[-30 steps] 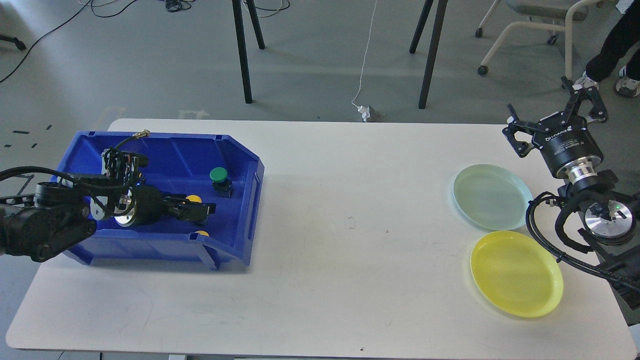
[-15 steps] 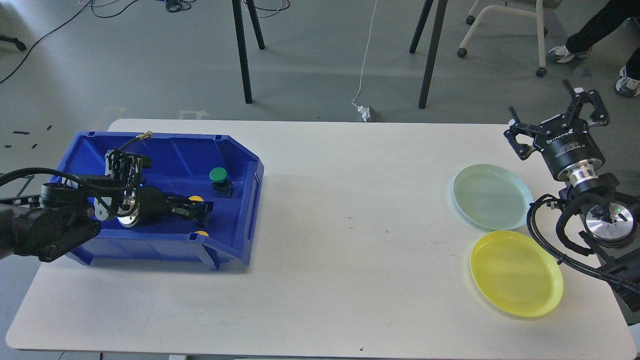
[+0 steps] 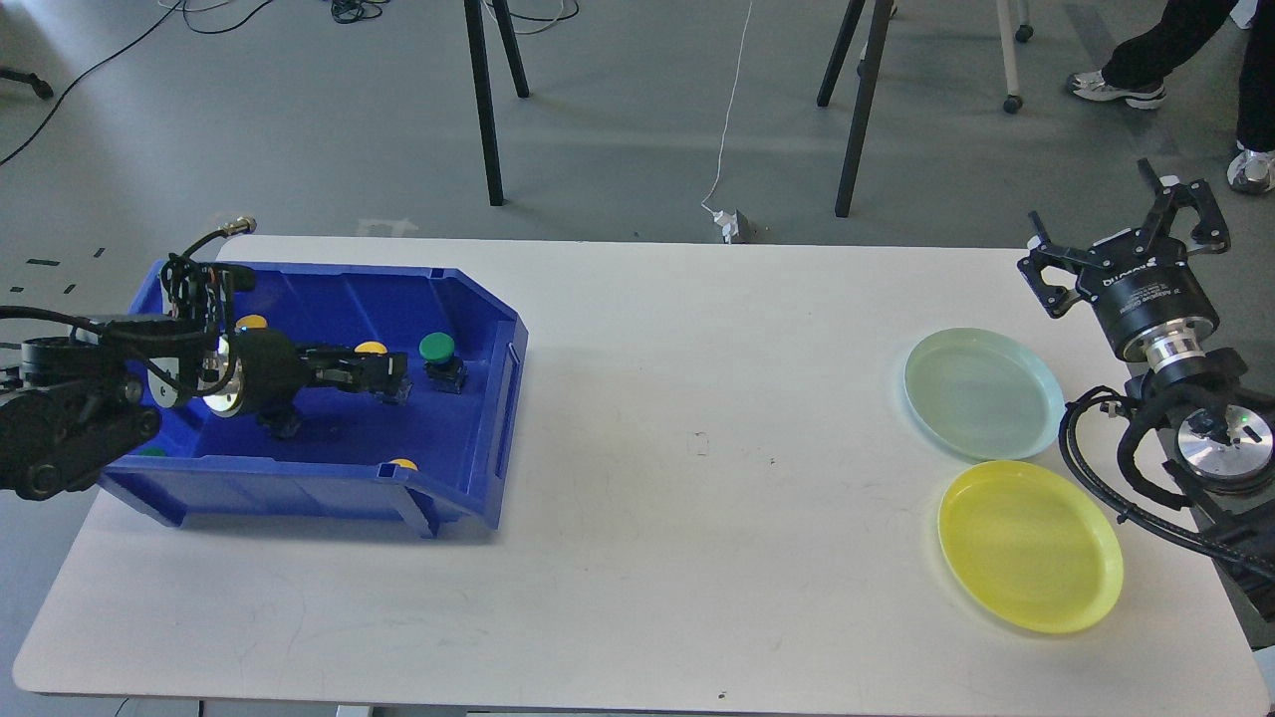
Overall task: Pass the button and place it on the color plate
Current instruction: 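Lift the button out of the bin and raise it toward the right gripper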
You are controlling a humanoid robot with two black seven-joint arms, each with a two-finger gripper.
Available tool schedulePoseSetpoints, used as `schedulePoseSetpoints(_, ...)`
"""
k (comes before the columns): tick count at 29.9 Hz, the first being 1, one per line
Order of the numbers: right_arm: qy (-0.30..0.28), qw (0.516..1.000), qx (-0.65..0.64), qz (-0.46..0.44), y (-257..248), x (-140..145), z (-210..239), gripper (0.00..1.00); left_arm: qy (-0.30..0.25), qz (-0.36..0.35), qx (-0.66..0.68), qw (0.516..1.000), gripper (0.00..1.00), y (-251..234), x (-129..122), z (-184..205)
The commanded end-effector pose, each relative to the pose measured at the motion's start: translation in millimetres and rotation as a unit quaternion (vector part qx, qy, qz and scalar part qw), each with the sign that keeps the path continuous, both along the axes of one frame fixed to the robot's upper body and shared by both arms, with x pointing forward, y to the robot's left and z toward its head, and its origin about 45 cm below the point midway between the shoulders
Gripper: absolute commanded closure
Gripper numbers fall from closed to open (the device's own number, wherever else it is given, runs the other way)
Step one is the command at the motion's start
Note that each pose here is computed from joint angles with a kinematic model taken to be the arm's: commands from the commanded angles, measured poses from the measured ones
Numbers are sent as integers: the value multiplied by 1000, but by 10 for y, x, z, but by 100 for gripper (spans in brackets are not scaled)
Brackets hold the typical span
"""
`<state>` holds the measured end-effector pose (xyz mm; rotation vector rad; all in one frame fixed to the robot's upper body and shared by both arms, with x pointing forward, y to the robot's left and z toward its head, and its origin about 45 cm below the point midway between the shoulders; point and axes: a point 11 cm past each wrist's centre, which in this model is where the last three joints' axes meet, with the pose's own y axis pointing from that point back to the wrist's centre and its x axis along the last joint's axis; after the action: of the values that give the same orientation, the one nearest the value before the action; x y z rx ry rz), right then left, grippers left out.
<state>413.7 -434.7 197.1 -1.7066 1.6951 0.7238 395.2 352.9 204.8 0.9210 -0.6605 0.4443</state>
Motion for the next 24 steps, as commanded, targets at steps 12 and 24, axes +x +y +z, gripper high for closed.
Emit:
schedulePoseSetpoints(12, -29, 980, -141, 140, 528, 93, 379, 0, 20, -35, -422, 906, 92, -1638, 106, 953)
schedulePoseSetpoints(24, -128, 923, -176, 319, 1908, -129, 657, 2, 42, -10, -496, 867, 92, -2080, 100, 808)
